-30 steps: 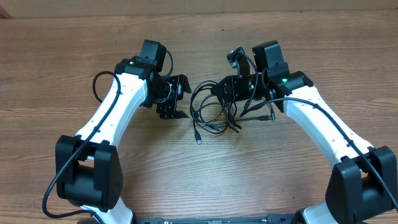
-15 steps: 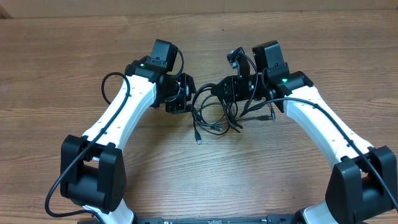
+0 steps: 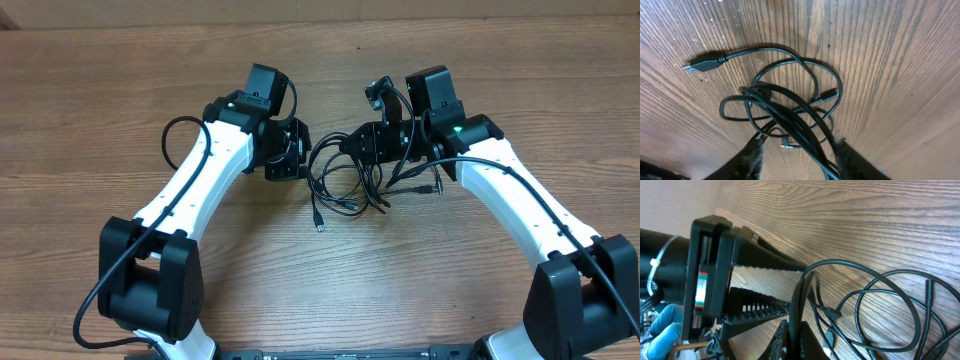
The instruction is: Untangle cables
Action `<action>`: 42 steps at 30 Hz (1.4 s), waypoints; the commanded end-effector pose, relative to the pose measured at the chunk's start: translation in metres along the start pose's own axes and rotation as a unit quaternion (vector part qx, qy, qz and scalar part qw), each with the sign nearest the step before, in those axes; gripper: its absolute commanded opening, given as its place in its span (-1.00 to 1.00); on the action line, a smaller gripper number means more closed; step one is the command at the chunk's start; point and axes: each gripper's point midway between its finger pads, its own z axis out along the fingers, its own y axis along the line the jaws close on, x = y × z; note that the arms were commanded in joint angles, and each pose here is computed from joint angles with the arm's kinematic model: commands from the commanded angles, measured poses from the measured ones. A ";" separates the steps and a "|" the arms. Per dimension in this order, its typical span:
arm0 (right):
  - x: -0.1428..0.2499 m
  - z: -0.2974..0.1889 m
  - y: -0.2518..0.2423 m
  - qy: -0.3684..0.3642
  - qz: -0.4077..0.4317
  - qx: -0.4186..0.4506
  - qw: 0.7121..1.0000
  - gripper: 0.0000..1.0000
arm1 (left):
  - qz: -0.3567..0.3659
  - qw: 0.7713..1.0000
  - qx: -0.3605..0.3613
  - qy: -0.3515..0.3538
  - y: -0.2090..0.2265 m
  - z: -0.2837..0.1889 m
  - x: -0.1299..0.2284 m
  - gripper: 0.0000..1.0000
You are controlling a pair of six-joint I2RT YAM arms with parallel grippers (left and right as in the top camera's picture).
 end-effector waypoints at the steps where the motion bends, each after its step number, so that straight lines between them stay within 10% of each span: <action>1: -0.009 -0.007 0.007 -0.013 -0.010 -0.003 1.000 -0.92 | -0.004 1.000 -0.020 -0.018 0.005 0.016 -0.006 -0.24; 6: -0.007 -0.007 0.006 -0.010 -0.007 -0.002 1.000 -0.92 | 0.003 0.999 -0.040 -0.015 0.010 0.029 -0.009 -0.92; 22: -0.010 -0.008 -0.009 -0.020 -0.008 0.044 0.999 -0.92 | 0.150 0.978 0.007 0.146 -0.017 -0.006 0.000 -0.89; 29: 0.019 -0.013 0.045 0.026 -0.177 -0.125 0.976 -0.92 | 0.470 0.839 0.211 0.173 -0.083 -0.034 0.036 0.13; 37: 0.036 -0.022 0.066 0.036 -0.227 -0.200 0.953 -0.92 | 0.535 0.794 0.238 0.165 -0.087 -0.038 0.043 0.39; 42: 0.036 -0.023 0.068 0.034 -0.226 -0.208 0.951 -0.92 | 0.648 0.707 0.250 0.134 -0.082 -0.035 0.044 0.64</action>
